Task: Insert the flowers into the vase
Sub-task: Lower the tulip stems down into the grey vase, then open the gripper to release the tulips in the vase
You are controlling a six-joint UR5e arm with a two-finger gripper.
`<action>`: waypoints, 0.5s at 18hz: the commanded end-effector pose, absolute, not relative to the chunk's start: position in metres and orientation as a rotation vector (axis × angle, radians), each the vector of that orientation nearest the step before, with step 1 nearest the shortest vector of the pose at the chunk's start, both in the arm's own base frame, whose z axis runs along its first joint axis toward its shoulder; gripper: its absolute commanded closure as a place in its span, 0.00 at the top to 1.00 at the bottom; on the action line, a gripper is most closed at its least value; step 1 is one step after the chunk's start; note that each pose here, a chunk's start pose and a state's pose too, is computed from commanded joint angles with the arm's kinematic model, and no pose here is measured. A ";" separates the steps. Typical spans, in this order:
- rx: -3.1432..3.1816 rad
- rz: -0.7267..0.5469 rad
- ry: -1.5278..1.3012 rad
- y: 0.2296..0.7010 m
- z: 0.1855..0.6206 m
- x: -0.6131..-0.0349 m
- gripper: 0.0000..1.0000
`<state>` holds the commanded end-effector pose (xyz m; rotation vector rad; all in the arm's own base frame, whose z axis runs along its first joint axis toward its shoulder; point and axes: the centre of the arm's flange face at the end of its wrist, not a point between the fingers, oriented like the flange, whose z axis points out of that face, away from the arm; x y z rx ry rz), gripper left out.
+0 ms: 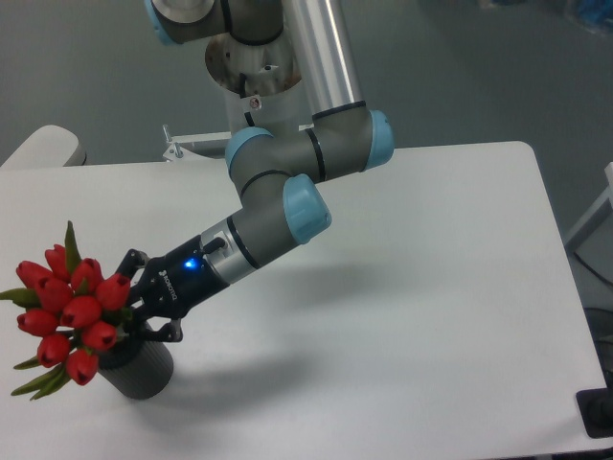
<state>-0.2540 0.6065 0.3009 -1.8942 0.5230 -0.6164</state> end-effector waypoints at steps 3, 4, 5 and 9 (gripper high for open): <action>-1.901 -0.628 0.508 0.606 0.297 -0.254 0.81; -1.904 -0.632 0.503 0.605 0.296 -0.255 0.86; -1.906 -0.637 0.498 0.602 0.293 -0.254 0.90; -1.908 -0.642 0.496 0.600 0.290 -0.252 1.00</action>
